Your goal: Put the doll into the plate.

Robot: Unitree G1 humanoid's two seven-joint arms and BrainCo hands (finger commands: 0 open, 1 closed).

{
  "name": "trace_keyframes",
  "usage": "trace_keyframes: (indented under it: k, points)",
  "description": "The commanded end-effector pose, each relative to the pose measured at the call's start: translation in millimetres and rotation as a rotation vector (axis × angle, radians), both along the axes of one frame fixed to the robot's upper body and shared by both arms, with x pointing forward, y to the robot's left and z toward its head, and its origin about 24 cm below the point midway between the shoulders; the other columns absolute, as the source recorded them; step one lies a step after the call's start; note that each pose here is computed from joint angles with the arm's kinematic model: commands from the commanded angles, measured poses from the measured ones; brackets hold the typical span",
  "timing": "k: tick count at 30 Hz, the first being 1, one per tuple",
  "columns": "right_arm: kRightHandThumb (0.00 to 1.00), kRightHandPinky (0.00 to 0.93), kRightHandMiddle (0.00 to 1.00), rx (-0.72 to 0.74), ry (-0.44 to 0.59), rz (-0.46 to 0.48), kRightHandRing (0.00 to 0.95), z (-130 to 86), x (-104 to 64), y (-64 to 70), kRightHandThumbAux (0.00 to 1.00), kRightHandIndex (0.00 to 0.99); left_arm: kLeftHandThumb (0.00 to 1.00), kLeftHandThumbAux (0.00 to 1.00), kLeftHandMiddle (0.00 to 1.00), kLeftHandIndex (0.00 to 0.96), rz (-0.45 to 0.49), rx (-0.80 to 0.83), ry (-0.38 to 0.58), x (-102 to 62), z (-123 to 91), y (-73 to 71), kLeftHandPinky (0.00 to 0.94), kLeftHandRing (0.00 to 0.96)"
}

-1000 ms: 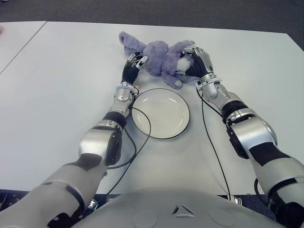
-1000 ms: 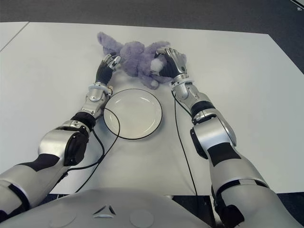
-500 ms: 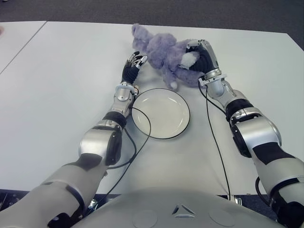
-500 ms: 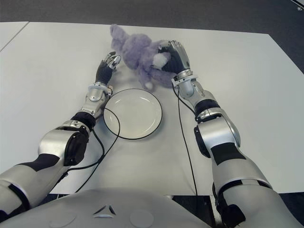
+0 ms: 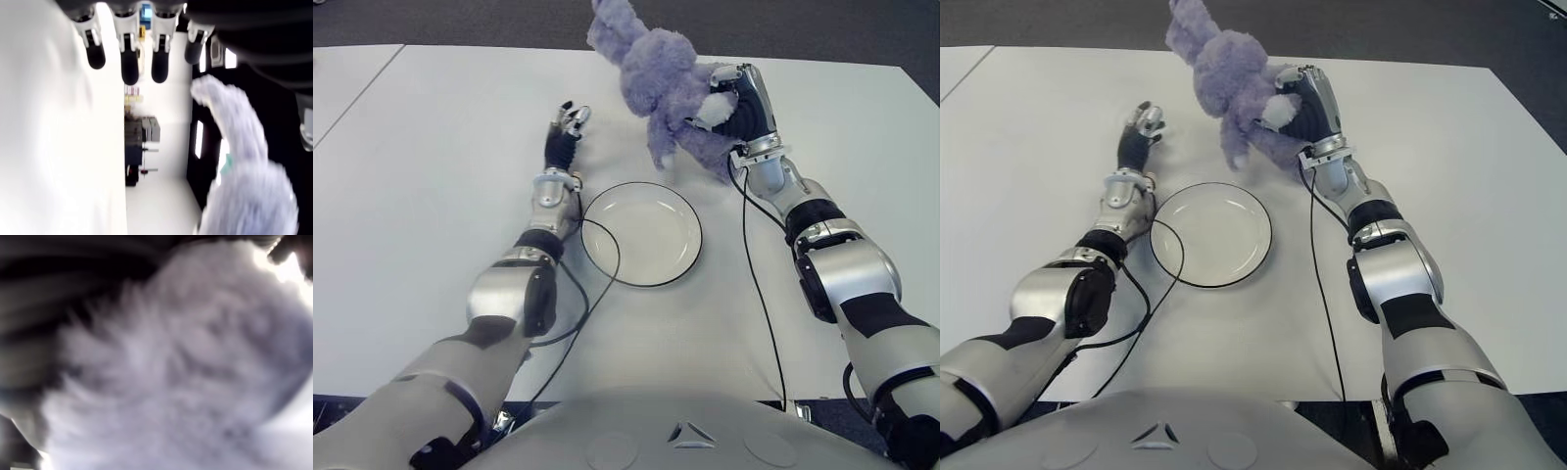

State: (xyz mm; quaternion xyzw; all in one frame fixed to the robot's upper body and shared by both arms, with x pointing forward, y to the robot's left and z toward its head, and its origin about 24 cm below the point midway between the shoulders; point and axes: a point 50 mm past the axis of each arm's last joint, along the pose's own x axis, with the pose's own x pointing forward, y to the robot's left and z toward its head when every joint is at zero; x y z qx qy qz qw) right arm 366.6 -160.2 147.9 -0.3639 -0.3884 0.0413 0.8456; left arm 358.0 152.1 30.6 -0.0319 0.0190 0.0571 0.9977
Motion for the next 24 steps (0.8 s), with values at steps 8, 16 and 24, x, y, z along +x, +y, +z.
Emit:
trace_keyframes:
  k: [8,16,24]
  points:
    - [0.109,0.903,0.926,-0.009,-0.13,-0.036,0.915,19.8,-0.1,-9.0,0.885,0.857,0.0,0.445,0.172,0.087,0.249,-0.135,0.413,-85.8,-103.6,45.1,0.21,0.191]
    - [0.133,0.901,0.923,0.006,-0.216,-0.003,0.913,33.5,-2.5,-3.1,0.889,0.85,0.0,0.477,0.182,0.093,0.297,-0.148,0.456,-88.1,-107.2,44.9,0.205,0.2]
    - [0.149,0.899,0.92,0.032,-0.298,0.049,0.911,40.0,-8.8,7.3,0.899,0.837,0.0,0.485,0.194,0.104,0.31,-0.221,0.481,-89.1,-110.0,44.7,0.222,0.213]
